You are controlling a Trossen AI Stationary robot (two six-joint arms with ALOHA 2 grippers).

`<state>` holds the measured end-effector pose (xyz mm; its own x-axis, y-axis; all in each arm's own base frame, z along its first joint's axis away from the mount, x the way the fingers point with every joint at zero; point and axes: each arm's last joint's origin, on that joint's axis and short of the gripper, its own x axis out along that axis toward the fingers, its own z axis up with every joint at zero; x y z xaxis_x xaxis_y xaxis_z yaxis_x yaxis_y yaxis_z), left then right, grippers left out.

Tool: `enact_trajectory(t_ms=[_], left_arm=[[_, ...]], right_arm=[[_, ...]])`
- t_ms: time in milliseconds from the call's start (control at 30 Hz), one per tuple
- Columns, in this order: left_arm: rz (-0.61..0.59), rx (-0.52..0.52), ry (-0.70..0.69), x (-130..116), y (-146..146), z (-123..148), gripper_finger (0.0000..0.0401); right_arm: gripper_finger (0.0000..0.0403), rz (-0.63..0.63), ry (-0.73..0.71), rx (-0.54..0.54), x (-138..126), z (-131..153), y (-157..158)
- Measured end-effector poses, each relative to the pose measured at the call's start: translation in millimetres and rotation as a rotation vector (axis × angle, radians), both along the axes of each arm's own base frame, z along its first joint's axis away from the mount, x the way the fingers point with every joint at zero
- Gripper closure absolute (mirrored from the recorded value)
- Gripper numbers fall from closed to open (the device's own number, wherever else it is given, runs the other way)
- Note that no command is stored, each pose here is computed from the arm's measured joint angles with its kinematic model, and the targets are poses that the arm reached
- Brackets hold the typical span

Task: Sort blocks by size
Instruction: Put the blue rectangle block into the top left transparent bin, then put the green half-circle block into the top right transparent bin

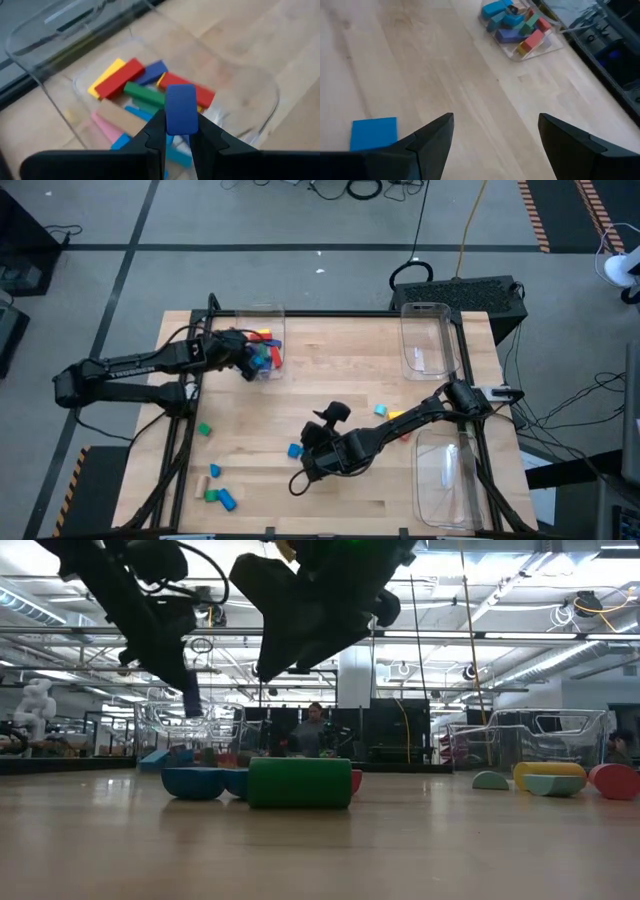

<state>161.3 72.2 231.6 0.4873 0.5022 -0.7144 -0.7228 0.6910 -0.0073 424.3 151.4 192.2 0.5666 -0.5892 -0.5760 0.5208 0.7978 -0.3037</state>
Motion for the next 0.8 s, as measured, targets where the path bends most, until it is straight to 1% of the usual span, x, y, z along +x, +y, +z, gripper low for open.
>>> enact_trajectory(t_ms=[67, 233, 333, 433, 500, 633, 800], left_arm=[[-0.022, 0.002, 0.037, -2, 0, -2, 0.0322], [-0.035, 0.01, 0.059, -3, 0, -2, 0.0226], [-0.048, 0.019, 0.068, -3, 0, -2, 0.0191], [-0.046, 0.017, 0.068, -3, 0, -2, 0.0178], [-0.061, -0.006, 0.076, -4, -1, 1, 0.0176], [-0.151, -0.082, 0.062, -4, -9, 21, 0.0174], [-0.229, -0.11, 0.079, -9, -26, 51, 0.0174]], right_arm=[[0.0128, 0.002, -0.006, 0.011, 1, 0, -1], [0.0128, -0.002, -0.01, 0.013, 2, 0, -2], [0.0128, -0.001, -0.01, 0.013, 2, 0, -2], [0.0128, 0.001, -0.009, 0.012, 2, 0, -2], [0.0128, 0.005, -0.005, 0.009, 2, 0, -2], [0.0128, 0.018, 0.004, -0.003, 2, 1, -2], [0.0128, 0.026, 0.021, -0.019, 4, 0, -5]])
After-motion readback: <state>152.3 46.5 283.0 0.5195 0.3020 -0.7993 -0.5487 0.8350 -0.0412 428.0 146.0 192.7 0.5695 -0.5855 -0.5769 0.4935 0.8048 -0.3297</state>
